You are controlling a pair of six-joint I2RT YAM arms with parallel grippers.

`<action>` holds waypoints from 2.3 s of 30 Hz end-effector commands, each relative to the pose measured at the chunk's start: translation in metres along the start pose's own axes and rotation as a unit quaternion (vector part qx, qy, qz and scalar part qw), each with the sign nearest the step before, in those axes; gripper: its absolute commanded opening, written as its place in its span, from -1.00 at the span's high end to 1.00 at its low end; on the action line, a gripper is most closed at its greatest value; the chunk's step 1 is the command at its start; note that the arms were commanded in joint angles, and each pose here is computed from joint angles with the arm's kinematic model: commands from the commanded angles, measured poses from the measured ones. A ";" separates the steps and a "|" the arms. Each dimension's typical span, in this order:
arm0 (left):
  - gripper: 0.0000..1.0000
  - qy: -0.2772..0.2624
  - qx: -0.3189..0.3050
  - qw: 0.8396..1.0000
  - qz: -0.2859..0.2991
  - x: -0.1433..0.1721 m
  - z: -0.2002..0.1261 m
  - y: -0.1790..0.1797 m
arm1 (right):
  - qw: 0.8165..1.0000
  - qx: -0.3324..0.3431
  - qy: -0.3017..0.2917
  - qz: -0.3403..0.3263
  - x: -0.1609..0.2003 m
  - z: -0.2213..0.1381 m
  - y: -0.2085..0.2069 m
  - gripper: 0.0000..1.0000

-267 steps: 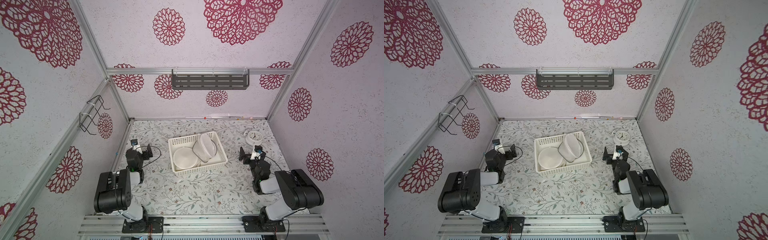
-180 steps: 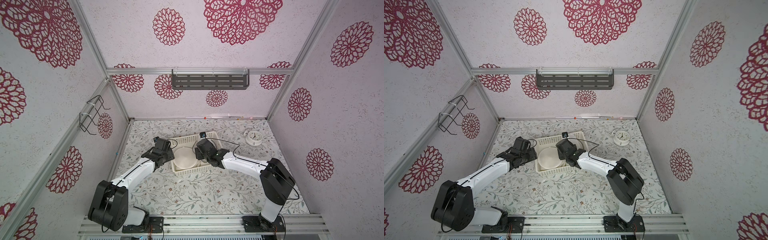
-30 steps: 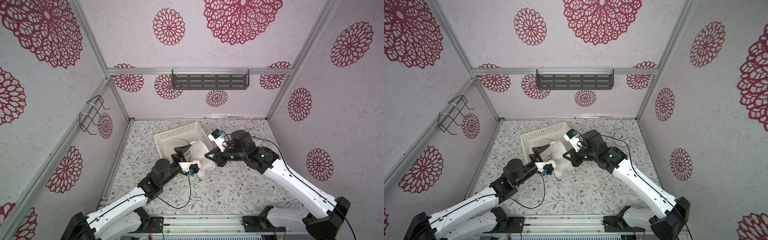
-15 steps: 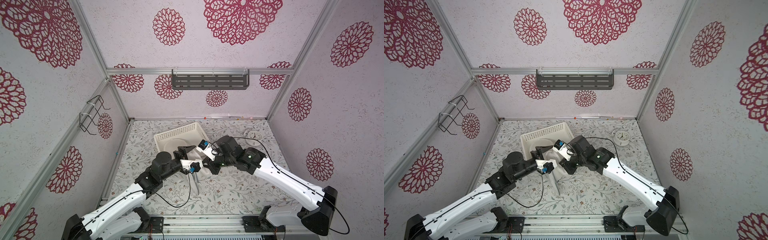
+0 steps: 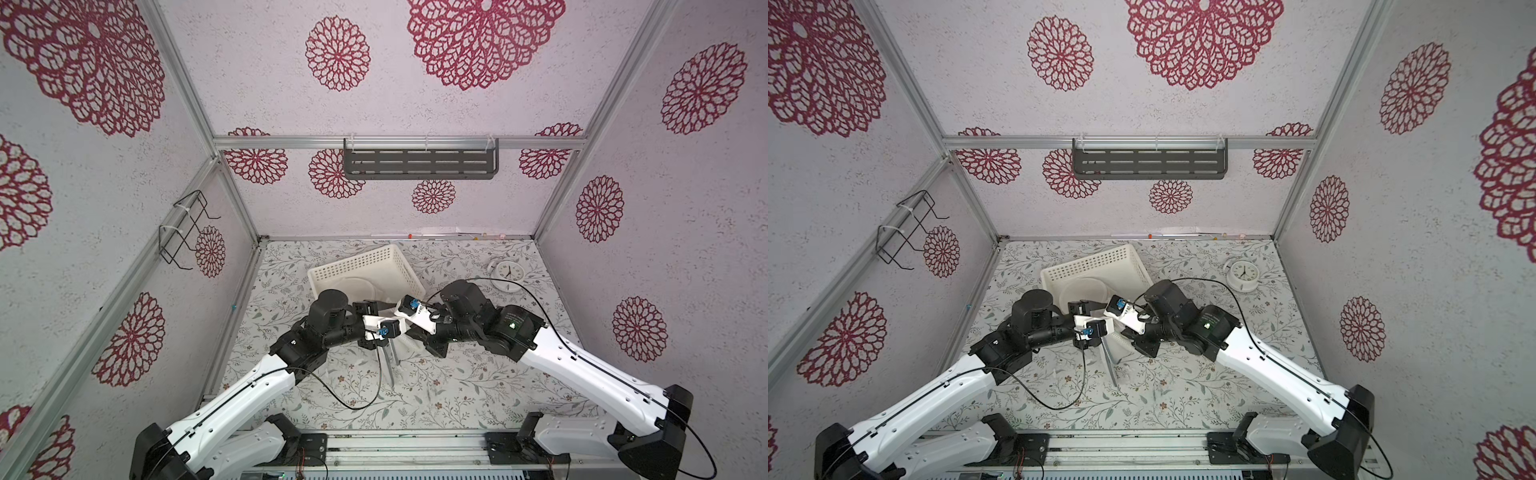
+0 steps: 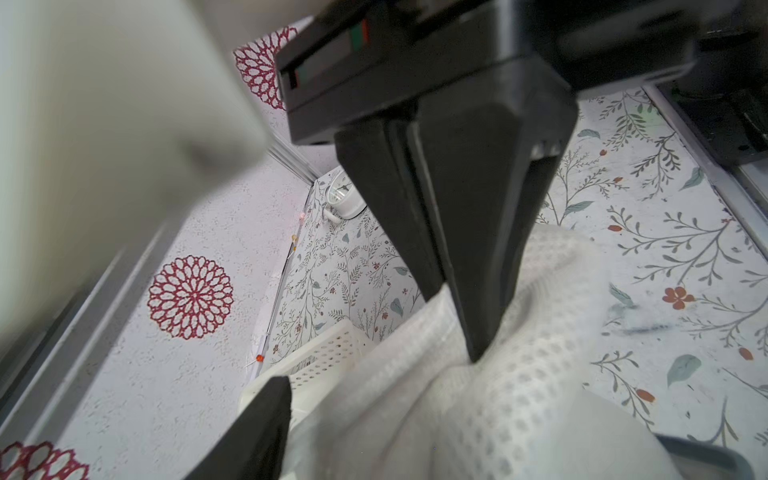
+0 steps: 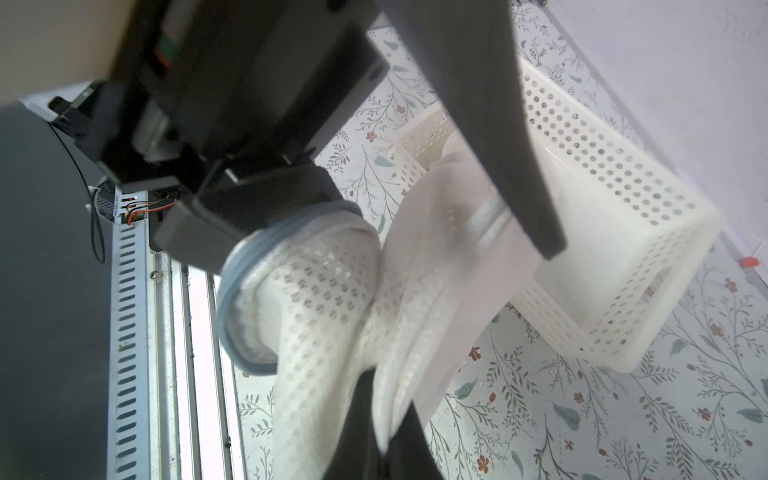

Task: Turn the laundry bag inside out
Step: Turn over the laundry bag.

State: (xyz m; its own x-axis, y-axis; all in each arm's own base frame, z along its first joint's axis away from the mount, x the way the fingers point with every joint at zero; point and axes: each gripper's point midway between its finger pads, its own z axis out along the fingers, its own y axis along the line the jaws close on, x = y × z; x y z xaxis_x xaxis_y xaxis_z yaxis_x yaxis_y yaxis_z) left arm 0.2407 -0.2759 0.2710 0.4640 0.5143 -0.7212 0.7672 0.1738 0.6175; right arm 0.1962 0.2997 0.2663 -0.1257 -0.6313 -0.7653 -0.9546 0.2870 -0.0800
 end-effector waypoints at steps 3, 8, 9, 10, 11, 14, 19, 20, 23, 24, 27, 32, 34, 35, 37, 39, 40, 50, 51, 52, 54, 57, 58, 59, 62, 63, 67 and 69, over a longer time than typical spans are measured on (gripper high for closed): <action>-0.15 0.016 0.019 0.999 -0.026 0.012 0.005 -0.004 | 0.993 0.001 -0.086 -0.076 -0.041 -0.019 0.008 0.80; -0.02 0.035 0.025 0.999 -0.026 0.021 0.009 -0.006 | 0.990 0.009 -0.103 -0.097 -0.049 -0.022 0.006 0.73; 0.00 0.039 0.027 0.998 -0.027 0.024 0.010 -0.007 | 0.989 0.010 -0.104 -0.101 -0.051 -0.021 0.006 0.72; 0.00 0.042 0.028 0.998 -0.028 0.025 0.011 -0.007 | 0.989 0.009 -0.104 -0.106 -0.052 -0.021 0.006 0.71; 0.00 0.043 0.029 0.998 -0.029 0.026 0.012 -0.007 | 0.988 0.008 -0.103 -0.112 -0.052 -0.020 0.007 0.70; 0.04 0.044 0.033 0.998 -0.030 0.026 0.013 -0.008 | 0.987 0.012 -0.096 -0.130 -0.051 -0.017 0.006 0.69; 0.47 0.046 0.036 0.997 -0.040 0.028 0.012 -0.008 | 0.985 0.047 -0.093 -0.139 -0.054 -0.016 -0.006 0.71; 0.61 0.045 0.034 0.997 -0.044 0.027 0.011 -0.007 | 0.985 0.055 -0.091 -0.138 -0.053 -0.016 -0.008 0.72; 0.90 0.035 0.030 0.997 -0.064 0.022 0.006 -0.003 | 0.985 0.089 -0.091 -0.120 -0.050 -0.017 -0.019 0.69; 0.94 0.029 0.028 0.996 -0.075 0.019 0.004 -0.001 | 0.984 0.109 -0.095 -0.108 -0.049 -0.020 -0.025 0.58; 0.96 0.016 0.020 0.992 -0.122 0.014 -0.003 0.006 | 0.974 0.173 -0.129 -0.061 -0.055 -0.041 -0.042 -0.15; 1.00 0.020 -0.003 0.972 -0.235 0.014 -0.008 0.015 | 0.922 0.301 -0.245 0.019 -0.056 -0.123 -0.064 -0.98; 1.00 0.017 -0.003 0.954 -0.301 0.013 -0.007 0.017 | 0.907 0.307 -0.288 0.029 -0.042 -0.136 -0.056 -0.98; 1.00 0.012 -0.002 0.943 -0.333 0.011 -0.006 0.018 | 0.907 0.292 -0.301 0.024 -0.031 -0.129 -0.048 -0.98; 1.00 0.004 0.011 0.924 -0.382 0.007 -0.005 0.014 | 0.910 0.261 -0.322 0.008 -0.014 -0.113 -0.032 -0.91; 1.00 0.000 0.018 0.909 -0.416 0.005 -0.006 0.012 | 0.905 0.251 -0.343 -0.021 -0.001 -0.100 -0.023 -0.83; 1.00 0.000 0.019 0.905 -0.425 0.005 -0.006 0.012 | 0.898 0.263 -0.353 -0.020 0.003 -0.100 -0.025 -0.83; 1.00 -0.004 0.039 0.902 -0.431 0.003 -0.004 0.004 | 0.878 0.313 -0.360 -0.042 0.000 -0.084 -0.043 -0.62; 1.00 -0.005 0.045 0.901 -0.432 0.002 -0.004 0.003 | 0.878 0.313 -0.360 -0.043 -0.002 -0.082 -0.044 -0.57; 1.00 -0.005 0.047 0.901 -0.431 0.002 -0.003 0.003 | 0.878 0.314 -0.359 -0.045 -0.004 -0.080 -0.045 -0.48; 1.00 -0.005 0.048 0.902 -0.429 0.003 -0.004 0.002 | 0.877 0.318 -0.359 -0.045 -0.007 -0.077 -0.048 -0.26; 1.00 -0.007 0.048 0.904 -0.424 0.001 -0.006 0.000 | 0.878 0.317 -0.356 -0.043 -0.009 -0.073 -0.050 0.05; 1.00 -0.008 0.049 0.905 -0.422 0.001 -0.007 0.000 | 0.879 0.315 -0.354 -0.043 -0.009 -0.071 -0.050 0.16; 1.00 -0.009 0.051 0.906 -0.421 0.000 -0.007 -0.001 | 0.880 0.314 -0.354 -0.041 -0.009 -0.070 -0.050 0.27; 1.00 -0.006 0.057 0.908 -0.415 0.000 -0.008 -0.003 | 0.878 0.317 -0.357 -0.032 -0.011 -0.074 -0.053 0.68; 1.00 -0.003 0.058 0.909 -0.412 0.001 -0.008 -0.004 | 0.876 0.321 -0.359 -0.027 -0.011 -0.076 -0.054 0.84; 1.00 0.023 0.068 0.915 -0.398 0.009 -0.009 -0.012 | 0.866 0.342 -0.365 0.018 -0.010 -0.094 -0.065 1.00; 1.00 0.039 0.080 0.918 -0.386 0.014 -0.009 -0.019 | 0.863 0.350 -0.362 0.038 -0.010 -0.102 -0.071 1.00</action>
State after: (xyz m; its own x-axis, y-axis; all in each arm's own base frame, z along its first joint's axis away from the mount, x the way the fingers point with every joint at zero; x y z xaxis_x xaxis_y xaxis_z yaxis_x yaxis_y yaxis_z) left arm 0.2340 -0.2683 0.2539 -0.3038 0.2969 -0.9053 0.8953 0.4139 -0.1647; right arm 0.2322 0.2325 0.3086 0.2672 -0.1430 -0.9530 -0.5831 0.7634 -0.2780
